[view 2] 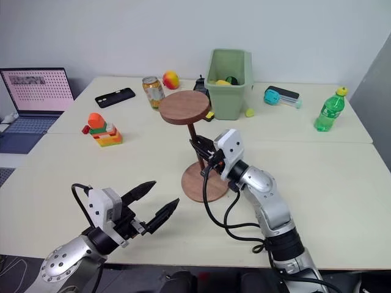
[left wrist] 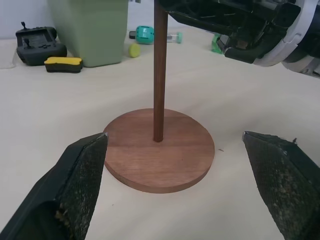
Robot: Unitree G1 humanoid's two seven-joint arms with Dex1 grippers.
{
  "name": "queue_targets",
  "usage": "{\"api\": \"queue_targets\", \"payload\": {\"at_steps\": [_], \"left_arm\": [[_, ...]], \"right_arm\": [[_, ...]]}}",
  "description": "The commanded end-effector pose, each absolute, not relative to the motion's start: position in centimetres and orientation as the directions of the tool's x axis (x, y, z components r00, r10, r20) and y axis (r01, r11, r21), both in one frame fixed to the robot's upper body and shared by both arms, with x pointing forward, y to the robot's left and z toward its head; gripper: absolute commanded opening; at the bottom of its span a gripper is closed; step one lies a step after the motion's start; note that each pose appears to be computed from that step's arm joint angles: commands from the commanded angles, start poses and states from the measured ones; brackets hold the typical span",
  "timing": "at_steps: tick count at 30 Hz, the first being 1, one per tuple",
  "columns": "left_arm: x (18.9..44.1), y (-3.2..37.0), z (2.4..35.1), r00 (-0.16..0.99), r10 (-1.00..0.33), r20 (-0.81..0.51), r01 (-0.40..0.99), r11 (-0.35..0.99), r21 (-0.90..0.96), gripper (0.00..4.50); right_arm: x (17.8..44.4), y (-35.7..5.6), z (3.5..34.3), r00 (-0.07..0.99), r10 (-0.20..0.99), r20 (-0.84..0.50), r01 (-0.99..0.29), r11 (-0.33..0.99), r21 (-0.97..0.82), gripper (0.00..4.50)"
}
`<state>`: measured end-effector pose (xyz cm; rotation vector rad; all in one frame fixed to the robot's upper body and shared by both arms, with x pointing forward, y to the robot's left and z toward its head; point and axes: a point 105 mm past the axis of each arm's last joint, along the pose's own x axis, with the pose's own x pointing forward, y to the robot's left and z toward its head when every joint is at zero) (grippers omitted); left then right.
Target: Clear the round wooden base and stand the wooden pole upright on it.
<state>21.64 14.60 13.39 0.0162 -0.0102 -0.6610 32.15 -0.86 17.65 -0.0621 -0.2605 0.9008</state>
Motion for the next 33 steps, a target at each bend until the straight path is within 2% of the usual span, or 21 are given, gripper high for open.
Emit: {"api": "queue_targets", "payload": {"at_steps": [1, 16, 27, 28, 33], "left_arm": [[21.4, 14.5, 14.0, 0.781, -0.623, 0.03, 0.622, 0.782, 0.039, 4.5], [21.4, 14.6, 14.0, 0.786, -0.618, 0.026, 0.617, 0.786, 0.04, 4.5], [21.6, 14.9, 13.7, 0.804, -0.595, 0.012, 0.595, 0.804, 0.028, 4.5], [21.6, 14.8, 13.7, 0.803, -0.595, 0.013, 0.595, 0.803, 0.028, 4.5], [21.6, 14.9, 13.7, 0.802, -0.597, 0.014, 0.597, 0.802, 0.029, 4.5]], "right_arm": [[33.4, -3.3, 9.3, 0.693, 0.704, -0.154, -0.719, 0.692, -0.068, 0.17], [33.5, -4.3, 6.1, 0.692, 0.659, -0.294, -0.696, 0.717, -0.031, 0.17], [33.3, -3.8, 7.2, 0.679, 0.686, -0.263, -0.721, 0.69, -0.059, 0.17], [33.3, -3.6, 7.6, 0.67, 0.699, -0.252, -0.732, 0.679, -0.063, 0.52], [33.0, -3.4, 8.9, 0.648, 0.724, -0.236, -0.753, 0.656, -0.057, 1.72]]}}
